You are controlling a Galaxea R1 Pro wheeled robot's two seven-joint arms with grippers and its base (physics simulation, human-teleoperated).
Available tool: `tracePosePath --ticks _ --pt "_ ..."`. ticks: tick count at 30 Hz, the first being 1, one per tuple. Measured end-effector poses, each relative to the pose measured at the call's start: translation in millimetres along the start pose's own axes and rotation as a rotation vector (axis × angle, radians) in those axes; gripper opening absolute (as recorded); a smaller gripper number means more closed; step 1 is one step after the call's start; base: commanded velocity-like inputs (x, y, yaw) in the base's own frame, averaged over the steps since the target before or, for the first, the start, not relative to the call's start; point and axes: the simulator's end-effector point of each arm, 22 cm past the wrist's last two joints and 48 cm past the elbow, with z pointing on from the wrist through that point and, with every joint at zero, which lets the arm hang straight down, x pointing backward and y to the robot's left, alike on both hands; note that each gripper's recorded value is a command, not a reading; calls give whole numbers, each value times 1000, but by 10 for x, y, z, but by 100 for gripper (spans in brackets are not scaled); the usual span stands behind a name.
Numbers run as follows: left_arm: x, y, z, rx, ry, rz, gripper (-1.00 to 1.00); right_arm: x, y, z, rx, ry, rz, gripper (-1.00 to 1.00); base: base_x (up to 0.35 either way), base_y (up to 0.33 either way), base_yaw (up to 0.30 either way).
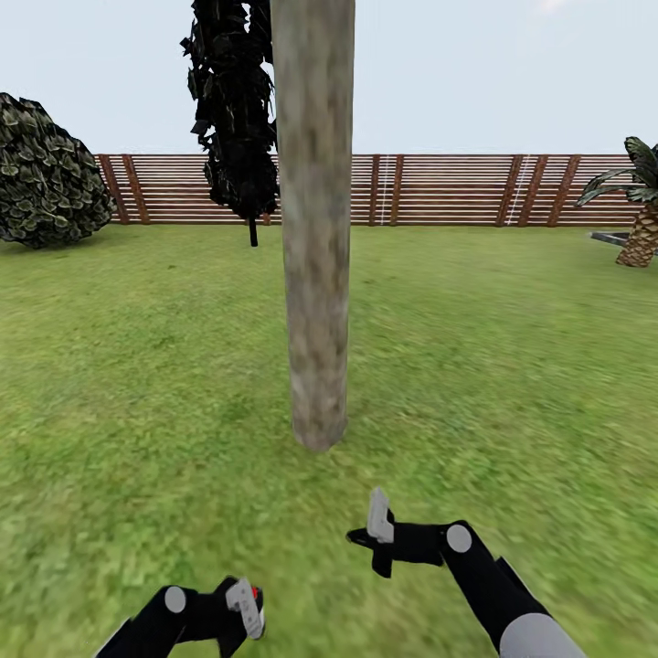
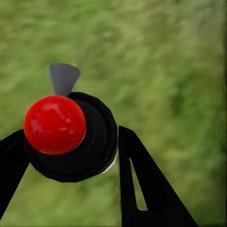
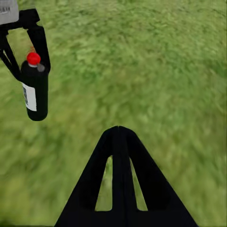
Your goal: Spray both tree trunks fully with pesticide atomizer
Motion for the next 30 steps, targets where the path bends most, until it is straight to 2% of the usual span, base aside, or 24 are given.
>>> tracePosePath --ticks 3,8,14,20,23,24,25,27,30 --pt "-43 -134 86 26 28 46 -100 -105 105 85 -36 -20 1 -100 0 0 0" --pt "-82 -246 94 81 35 65 -100 -196 215 160 -73 -38 3 -100 0 0 0" --pt "-240 -194 55 109 13 84 -100 -270 279 215 -93 -51 1 -100 0 0 0" --pt "-375 -73 23 98 -7 104 -100 -308 467 310 -155 -38 -43 -100 0 0 0" --pt "-507 -84 -45 133 -27 131 -100 -307 485 315 -161 -35 -49 -100 0 0 0" --pt "-634 -105 -108 161 -55 165 -100 -306 485 314 -161 -34 -50 -100 0 0 0" --pt "-675 -110 -123 166 -70 178 -100 -306 484 314 -161 -34 -51 -100 0 0 0" --pt "-815 -112 -145 167 -129 164 -100 -304 485 314 -162 -34 -50 -100 0 0 0" --pt "-869 -114 -151 166 -150 157 -100 -304 485 314 -162 -34 -50 -100 0 0 0"
